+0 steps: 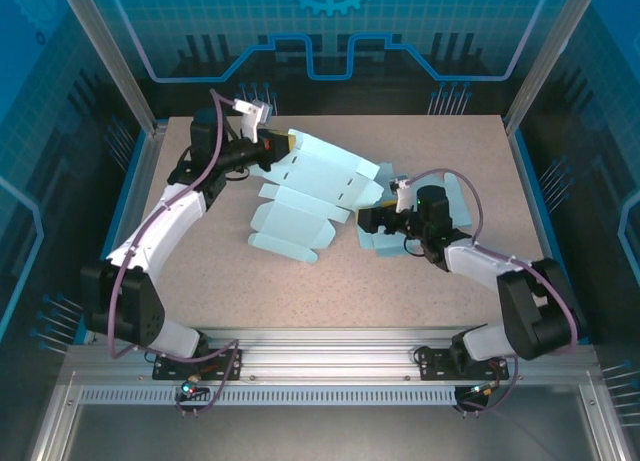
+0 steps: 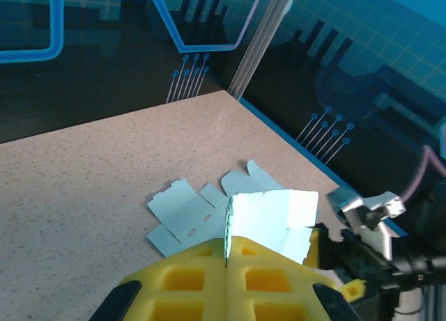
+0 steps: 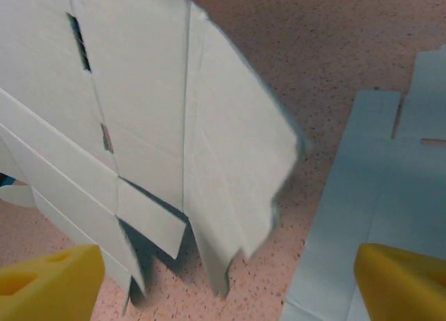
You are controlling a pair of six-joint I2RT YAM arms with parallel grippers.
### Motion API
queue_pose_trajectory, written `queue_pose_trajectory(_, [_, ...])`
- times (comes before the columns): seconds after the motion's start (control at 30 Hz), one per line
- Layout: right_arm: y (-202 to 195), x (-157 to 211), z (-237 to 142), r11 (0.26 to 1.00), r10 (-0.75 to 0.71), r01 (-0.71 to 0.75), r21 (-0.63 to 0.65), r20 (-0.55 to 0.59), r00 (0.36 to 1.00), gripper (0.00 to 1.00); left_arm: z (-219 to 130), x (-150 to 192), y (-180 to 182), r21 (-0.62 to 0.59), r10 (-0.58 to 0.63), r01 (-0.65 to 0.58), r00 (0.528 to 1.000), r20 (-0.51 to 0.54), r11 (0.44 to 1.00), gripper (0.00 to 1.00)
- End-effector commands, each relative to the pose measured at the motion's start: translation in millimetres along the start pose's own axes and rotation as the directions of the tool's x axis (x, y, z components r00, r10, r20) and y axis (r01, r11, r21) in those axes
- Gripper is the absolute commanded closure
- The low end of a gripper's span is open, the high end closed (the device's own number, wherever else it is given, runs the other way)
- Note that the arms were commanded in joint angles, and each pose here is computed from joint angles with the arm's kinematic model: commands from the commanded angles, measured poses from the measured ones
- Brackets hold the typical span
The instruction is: Fold the paper box
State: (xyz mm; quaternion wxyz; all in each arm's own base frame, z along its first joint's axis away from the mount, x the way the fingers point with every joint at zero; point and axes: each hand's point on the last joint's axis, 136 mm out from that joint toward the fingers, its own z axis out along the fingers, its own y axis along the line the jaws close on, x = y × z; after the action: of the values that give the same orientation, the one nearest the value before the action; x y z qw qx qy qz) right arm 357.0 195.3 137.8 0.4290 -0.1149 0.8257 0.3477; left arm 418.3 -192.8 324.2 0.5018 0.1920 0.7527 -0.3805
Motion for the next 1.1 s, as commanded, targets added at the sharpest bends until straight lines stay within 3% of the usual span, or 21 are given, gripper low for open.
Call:
queue_pose_trajectory(0.0, [23.8, -32.1, 9.1, 0.992, -0.046, 0.058, -0.113, 0.104, 0.993, 0.14, -3.9, -5.7, -15.0, 0.057, -0.006, 0.005, 1.000, 0.027, 0.998, 1.00])
queue_pose_trajectory(0.1, [29.6, -36.2, 16.1, 0.985, -0.047, 0.065, -0.163, 0.115, 0.992, 0.27, -4.9, -4.5, -15.4, 0.057, -0.011, 0.009, 1.000, 0.027, 0.998, 1.00])
queue_pose_trajectory(0.33, [38.7, -36.4, 20.3, 0.978, -0.076, 0.093, -0.189, 0.093, 0.993, 0.88, -6.5, -2.6, -13.1, 0.047, -0.005, 0.004, 1.000, 0.026, 0.999, 1.00])
queue_pose_trajectory(0.4, [38.1, -36.3, 15.7, 0.980, -0.110, 0.122, -0.156, 0.087, 0.990, 1.00, -9.5, -2.9, -12.1, 0.037, 0.006, -0.007, 1.000, 0.024, 0.999, 1.00])
queue_pose_trajectory(0.47, [38.2, -36.7, 9.3, 0.979, -0.160, 0.168, -0.119, 0.075, 0.984, 1.00, -15.5, -4.7, -10.9, 0.023, 0.027, -0.027, 0.999, 0.025, 0.999, 0.82])
queue_pose_trajectory(0.63, [49.6, -37.3, -11.3, 0.948, -0.301, 0.302, -0.099, 0.030, 0.953, 1.00, -46.1, -21.5, -8.6, -0.083, 0.172, -0.167, 0.983, 0.057, 0.982, 0.24])
queue_pose_trajectory(0.67, [51.4, -34.7, -14.8, 0.942, -0.319, 0.318, -0.103, 0.012, 0.948, 1.00, -52.1, -24.9, -9.9, -0.107, 0.211, -0.204, 0.976, 0.058, 0.973, 0.19])
queue_pose_trajectory(0.8, [63.3, -34.1, -27.8, 0.904, -0.410, 0.405, -0.136, -0.007, 0.912, 1.00, -69.0, -28.7, -27.3, -0.105, 0.413, -0.410, 0.911, 0.010, 0.906, 0.09])
queue_pose_trajectory(0.93, [77.4, -33.1, -35.7, 0.861, -0.477, 0.465, -0.203, -0.007, 0.879, 1.00, -70.4, -14.3, -50.5, 0.048, 0.647, -0.645, 0.763, -0.013, 0.762, 0.04])
queue_pose_trajectory(1.07, [93.1, -30.2, -41.9, 0.824, -0.510, 0.483, -0.296, -0.018, 0.860, 1.00, -61.8, -11.5, -47.7, 0.095, 0.741, -0.737, 0.672, -0.012, 0.669, 0.03])
